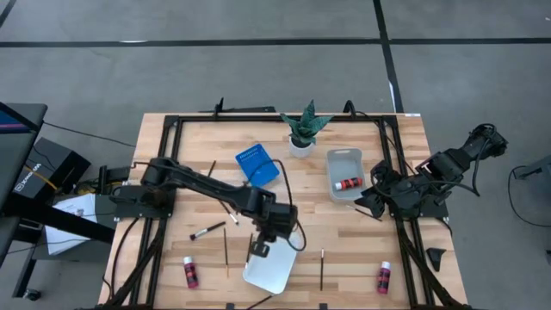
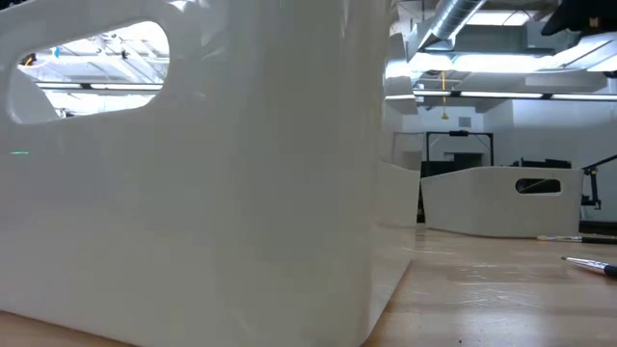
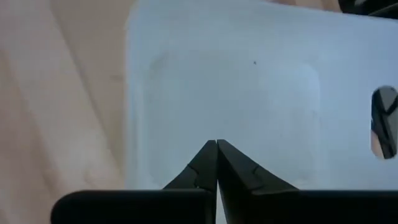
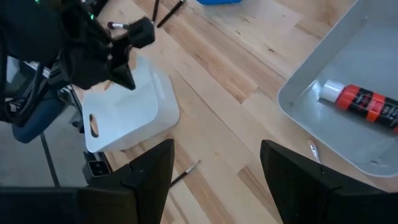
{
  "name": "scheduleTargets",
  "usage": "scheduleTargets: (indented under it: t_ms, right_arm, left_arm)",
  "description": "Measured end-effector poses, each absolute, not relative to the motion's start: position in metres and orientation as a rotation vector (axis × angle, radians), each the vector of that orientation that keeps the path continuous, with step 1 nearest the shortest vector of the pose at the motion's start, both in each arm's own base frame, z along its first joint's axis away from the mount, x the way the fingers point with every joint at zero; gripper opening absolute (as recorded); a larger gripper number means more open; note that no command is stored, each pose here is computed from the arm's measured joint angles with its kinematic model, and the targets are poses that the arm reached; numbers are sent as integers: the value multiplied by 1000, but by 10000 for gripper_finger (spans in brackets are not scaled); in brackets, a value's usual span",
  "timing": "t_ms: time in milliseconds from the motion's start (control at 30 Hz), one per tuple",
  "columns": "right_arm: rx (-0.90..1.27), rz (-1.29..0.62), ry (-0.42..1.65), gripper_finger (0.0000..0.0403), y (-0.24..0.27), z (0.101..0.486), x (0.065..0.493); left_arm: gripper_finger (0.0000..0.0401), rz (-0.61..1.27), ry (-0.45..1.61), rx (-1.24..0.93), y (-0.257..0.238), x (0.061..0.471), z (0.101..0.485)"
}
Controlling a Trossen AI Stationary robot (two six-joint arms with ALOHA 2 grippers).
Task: Pick & Place Paint Supplies
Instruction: Adjust the white bin
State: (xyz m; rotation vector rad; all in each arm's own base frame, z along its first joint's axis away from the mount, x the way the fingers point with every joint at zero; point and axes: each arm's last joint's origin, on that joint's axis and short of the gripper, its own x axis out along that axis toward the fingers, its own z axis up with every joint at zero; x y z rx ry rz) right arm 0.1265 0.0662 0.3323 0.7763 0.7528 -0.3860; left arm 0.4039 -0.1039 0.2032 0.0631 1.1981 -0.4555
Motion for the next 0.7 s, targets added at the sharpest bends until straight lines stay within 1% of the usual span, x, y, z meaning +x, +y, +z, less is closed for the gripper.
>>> scheduleTargets:
  t_ms: [67,133,267,467,700]
  right_arm:
    - [775,-387,754,235,66,332,127]
    - [775,-387,755,235,66,332,126]
    - [777,-391,757,235,66,332,126]
    - [778,-392,756,235,66,332,126]
    - [774,-398,756,235,65,332,126]
  left_arm:
    - [0,-433,1198,85,-105,406,198]
    - [0,-357,1156,129,-101,412,197]
    - [0,-229,1122,152,-78,420,198]
    - [0,-58,1110,159,-18,429,199]
    - [0,100,1044,74,57,432,203]
